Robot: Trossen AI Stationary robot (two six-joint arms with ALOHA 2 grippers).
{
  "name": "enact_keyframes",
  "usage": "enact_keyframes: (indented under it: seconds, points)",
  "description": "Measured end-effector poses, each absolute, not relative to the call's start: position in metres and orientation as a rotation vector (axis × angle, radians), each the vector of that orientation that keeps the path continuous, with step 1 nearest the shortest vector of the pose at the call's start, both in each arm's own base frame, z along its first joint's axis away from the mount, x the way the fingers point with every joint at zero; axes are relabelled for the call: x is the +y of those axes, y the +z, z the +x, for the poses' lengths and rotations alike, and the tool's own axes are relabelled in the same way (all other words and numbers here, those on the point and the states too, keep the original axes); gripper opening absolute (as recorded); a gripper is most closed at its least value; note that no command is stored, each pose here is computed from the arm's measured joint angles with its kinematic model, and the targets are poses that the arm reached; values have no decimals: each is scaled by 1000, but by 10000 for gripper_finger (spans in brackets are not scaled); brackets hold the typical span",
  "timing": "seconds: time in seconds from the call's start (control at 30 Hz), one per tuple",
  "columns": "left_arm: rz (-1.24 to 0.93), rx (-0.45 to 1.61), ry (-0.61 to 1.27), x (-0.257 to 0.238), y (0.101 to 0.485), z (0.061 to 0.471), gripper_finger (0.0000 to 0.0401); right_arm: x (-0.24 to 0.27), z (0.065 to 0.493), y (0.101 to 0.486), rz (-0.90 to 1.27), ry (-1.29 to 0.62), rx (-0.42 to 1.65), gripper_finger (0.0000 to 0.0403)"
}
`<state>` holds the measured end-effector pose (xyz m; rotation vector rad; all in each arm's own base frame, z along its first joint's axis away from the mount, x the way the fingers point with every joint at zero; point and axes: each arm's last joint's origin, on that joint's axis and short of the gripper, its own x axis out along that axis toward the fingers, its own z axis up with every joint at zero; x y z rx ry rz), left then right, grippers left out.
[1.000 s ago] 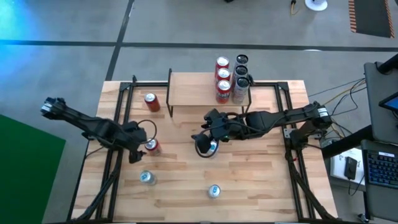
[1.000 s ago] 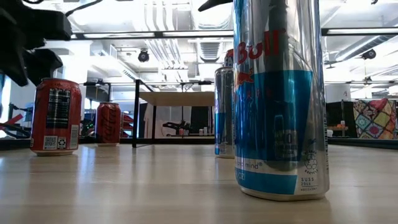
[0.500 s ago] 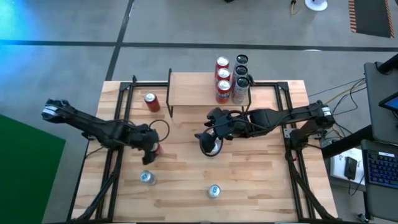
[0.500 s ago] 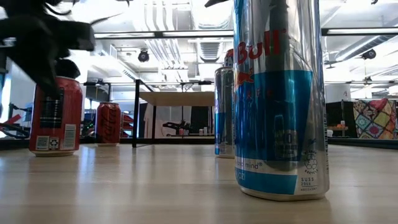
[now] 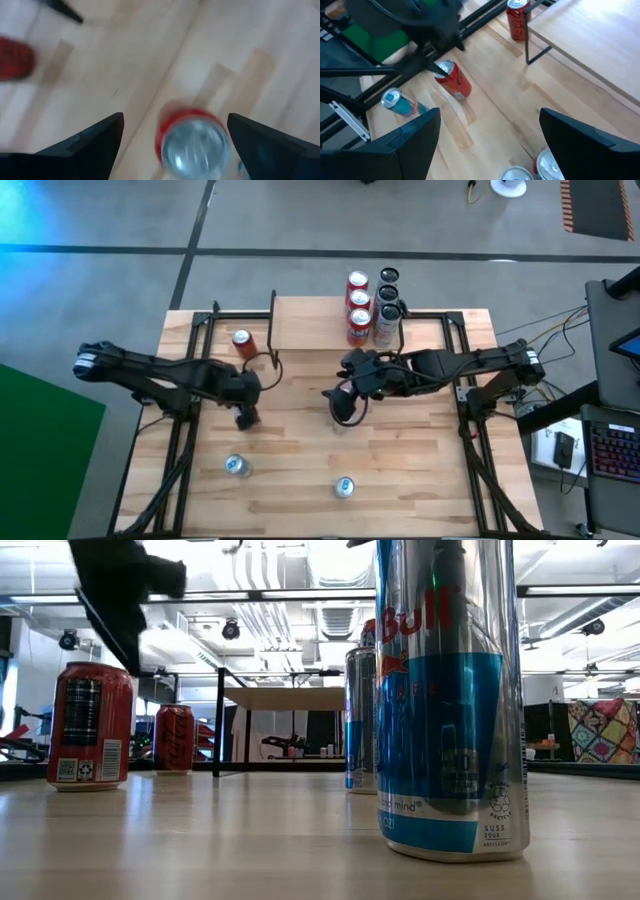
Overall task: Place canned beverage on shelf
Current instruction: Put the bottom red black soda can on the shelf
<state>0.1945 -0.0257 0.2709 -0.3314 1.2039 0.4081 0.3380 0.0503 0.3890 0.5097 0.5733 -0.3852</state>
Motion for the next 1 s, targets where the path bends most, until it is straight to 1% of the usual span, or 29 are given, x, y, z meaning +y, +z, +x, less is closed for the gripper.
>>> enact_keyframes:
  seconds: [0.1, 0.17, 0.27, 0.37, 0.67, 0.87, 1.0]
  points:
    - [-211, 1214, 257, -31, 294, 182, 334, 50, 336, 388, 502, -390, 589, 327]
    - [-143, 1187, 134, -33, 302, 176, 327, 50, 336, 388, 493, -389, 597, 327]
    - [16, 1163, -23, -38, 301, 175, 318, 50, 336, 388, 482, -386, 600, 327]
    - [165, 1188, -137, -41, 295, 180, 315, 50, 336, 388, 476, -384, 601, 327]
    - [423, 1275, -326, -45, 276, 199, 314, 50, 334, 386, 469, -386, 630, 327]
    - [526, 1358, -410, -46, 261, 209, 314, 51, 333, 385, 468, -386, 637, 327]
    - [584, 1411, -434, -44, 251, 213, 314, 51, 333, 385, 467, -386, 637, 327]
